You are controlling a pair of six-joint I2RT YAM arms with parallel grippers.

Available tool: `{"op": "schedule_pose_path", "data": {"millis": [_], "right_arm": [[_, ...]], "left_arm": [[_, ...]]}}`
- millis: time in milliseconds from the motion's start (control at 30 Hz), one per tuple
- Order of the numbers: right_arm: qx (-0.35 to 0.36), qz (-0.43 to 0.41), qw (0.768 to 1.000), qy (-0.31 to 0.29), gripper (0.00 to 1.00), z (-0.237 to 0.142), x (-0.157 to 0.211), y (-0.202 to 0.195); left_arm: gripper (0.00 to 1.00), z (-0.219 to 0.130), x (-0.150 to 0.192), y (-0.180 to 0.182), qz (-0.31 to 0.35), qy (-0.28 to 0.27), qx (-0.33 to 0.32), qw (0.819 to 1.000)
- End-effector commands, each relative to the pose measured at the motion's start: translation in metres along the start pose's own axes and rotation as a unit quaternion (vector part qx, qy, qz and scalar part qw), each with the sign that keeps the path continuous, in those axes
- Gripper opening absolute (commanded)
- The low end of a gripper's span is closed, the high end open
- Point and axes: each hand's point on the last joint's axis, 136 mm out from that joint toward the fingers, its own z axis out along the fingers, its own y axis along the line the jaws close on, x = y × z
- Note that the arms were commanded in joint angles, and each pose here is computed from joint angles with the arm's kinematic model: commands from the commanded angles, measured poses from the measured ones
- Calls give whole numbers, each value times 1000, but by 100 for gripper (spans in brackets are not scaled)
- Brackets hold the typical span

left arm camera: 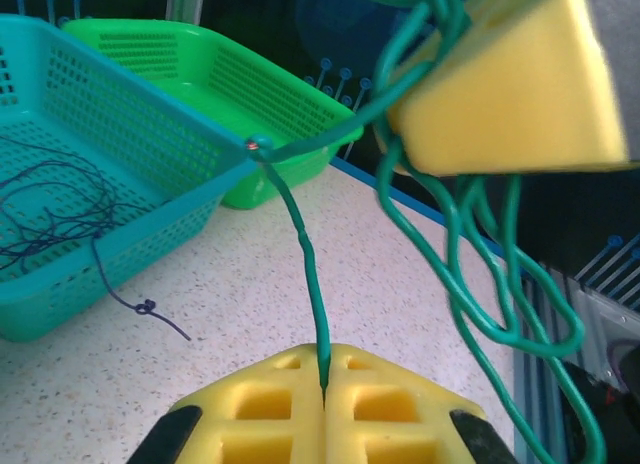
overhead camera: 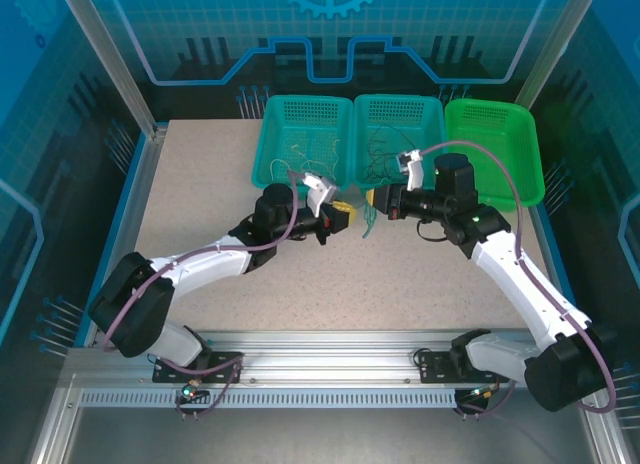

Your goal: Untangle the cables

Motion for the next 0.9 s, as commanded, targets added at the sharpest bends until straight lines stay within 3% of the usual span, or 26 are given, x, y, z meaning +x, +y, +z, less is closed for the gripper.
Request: {"op": "schedule_pose_path", "data": {"millis": [0, 167, 267, 333, 467, 567, 867], "right_arm": [[15, -21, 1000, -4, 18, -4, -2, 2], [143, 24, 989, 0, 14, -12, 11, -62], [181, 49, 982, 11, 10, -15, 23, -90], [205, 70, 976, 19, 1, -17, 32, -107], [209, 99, 972, 33, 0, -14, 43, -121], [162, 94, 982, 30, 0, -9, 39, -104], [25, 30, 999, -18, 26, -24, 3, -16]], "left_arm": [[0, -16, -18, 14, 15, -39, -67, 997], [0, -55, -38, 37, 12, -80, -157, 984], [0, -73, -46, 38, 15, -93, -173, 980], [0, -81, -48, 36, 16, -97, -176, 980], [0, -84, -48, 34, 21, -92, -173, 980], [0, -80, -39, 36, 18, -76, -172, 982], [0, -61, 1, 52, 8, -23, -178, 984]]}}
